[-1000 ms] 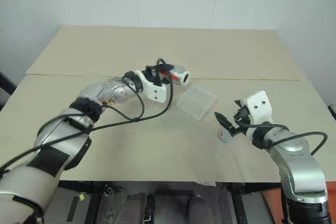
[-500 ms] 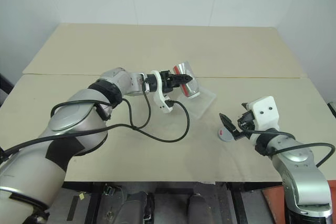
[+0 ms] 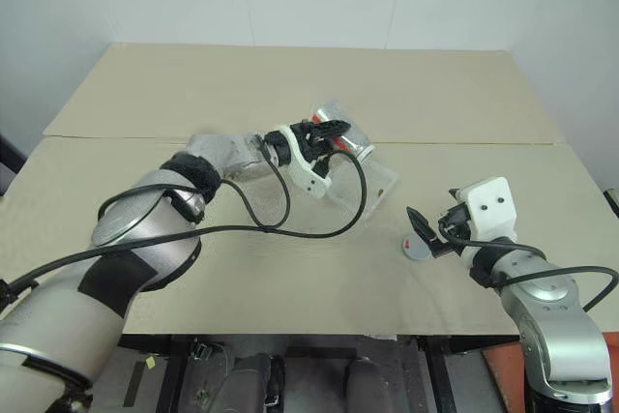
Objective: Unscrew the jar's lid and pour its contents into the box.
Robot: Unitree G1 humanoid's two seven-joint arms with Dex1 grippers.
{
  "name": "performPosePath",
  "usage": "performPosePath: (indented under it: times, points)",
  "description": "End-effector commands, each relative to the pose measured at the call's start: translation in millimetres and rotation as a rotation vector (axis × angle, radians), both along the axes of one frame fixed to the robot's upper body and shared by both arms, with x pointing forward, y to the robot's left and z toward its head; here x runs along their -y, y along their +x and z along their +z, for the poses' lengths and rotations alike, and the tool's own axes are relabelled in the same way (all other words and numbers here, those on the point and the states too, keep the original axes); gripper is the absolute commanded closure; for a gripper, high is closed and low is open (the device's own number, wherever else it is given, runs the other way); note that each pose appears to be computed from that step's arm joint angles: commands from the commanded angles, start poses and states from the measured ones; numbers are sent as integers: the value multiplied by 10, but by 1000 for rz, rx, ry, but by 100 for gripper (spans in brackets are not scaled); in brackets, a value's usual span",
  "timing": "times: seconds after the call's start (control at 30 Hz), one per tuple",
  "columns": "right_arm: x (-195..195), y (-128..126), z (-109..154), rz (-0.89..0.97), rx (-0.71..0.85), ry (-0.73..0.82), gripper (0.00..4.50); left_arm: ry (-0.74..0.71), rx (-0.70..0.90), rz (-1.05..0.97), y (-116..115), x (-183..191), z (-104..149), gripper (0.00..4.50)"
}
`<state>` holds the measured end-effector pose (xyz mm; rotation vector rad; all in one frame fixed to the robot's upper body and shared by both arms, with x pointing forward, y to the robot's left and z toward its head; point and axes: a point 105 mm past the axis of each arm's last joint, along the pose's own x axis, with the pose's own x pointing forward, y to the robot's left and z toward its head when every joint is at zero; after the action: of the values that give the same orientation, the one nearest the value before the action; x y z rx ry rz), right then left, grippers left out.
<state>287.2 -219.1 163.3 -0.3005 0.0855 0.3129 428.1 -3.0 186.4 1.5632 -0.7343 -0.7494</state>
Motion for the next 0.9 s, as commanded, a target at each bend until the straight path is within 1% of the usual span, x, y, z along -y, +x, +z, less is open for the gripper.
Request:
performPosePath:
  times: [0.03, 0.13, 0.2, 0.27, 0.33, 0.4, 0.43, 0.47, 0.53, 0.63, 0.7, 0.77, 0.9]
  points:
    - [1, 27, 111, 4, 57, -23, 2, -325, -290, 12, -4, 0, 152, 245]
    - [-40, 57, 74, 8, 56, -24, 2, -618, -549, 2, 12, -111, 145, 245]
    - [-88, 67, 59, 24, 57, -17, 2, -770, -633, -13, 16, -238, 139, 245]
    - [-119, 85, 61, 36, 59, 0, 2, -1042, -699, -41, 13, -436, 206, 245]
    - [-122, 94, 64, 42, 62, -1, 2, -1239, -752, -68, -28, -576, 255, 245]
    - [-127, 115, 66, 47, 64, 3, 2, -1476, -800, -94, -143, -751, 307, 245]
    - [-133, 136, 65, 48, 65, 3, 2, -1601, -802, -114, -238, -867, 328, 245]
    - [-151, 160, 57, 56, 65, 4, 2, -1694, -783, -127, -373, -993, 304, 245]
    - [-175, 189, 43, 66, 64, 9, 2, -1761, -752, -115, -557, -1126, 260, 245]
    - [-218, 220, 28, 87, 62, 16, 2, -1750, -723, -15, -706, -1202, 119, 245]
    - [-257, 265, 23, 102, 67, 20, 2, -1705, -682, 34, -799, -1238, 1, 245]
    - [-299, 325, 9, 116, 68, 23, 2, -1665, -675, 90, -831, -1266, -167, 245]
    - [-344, 380, -1, 137, 68, 22, 2, -1561, -642, 165, -842, -1304, -402, 245]
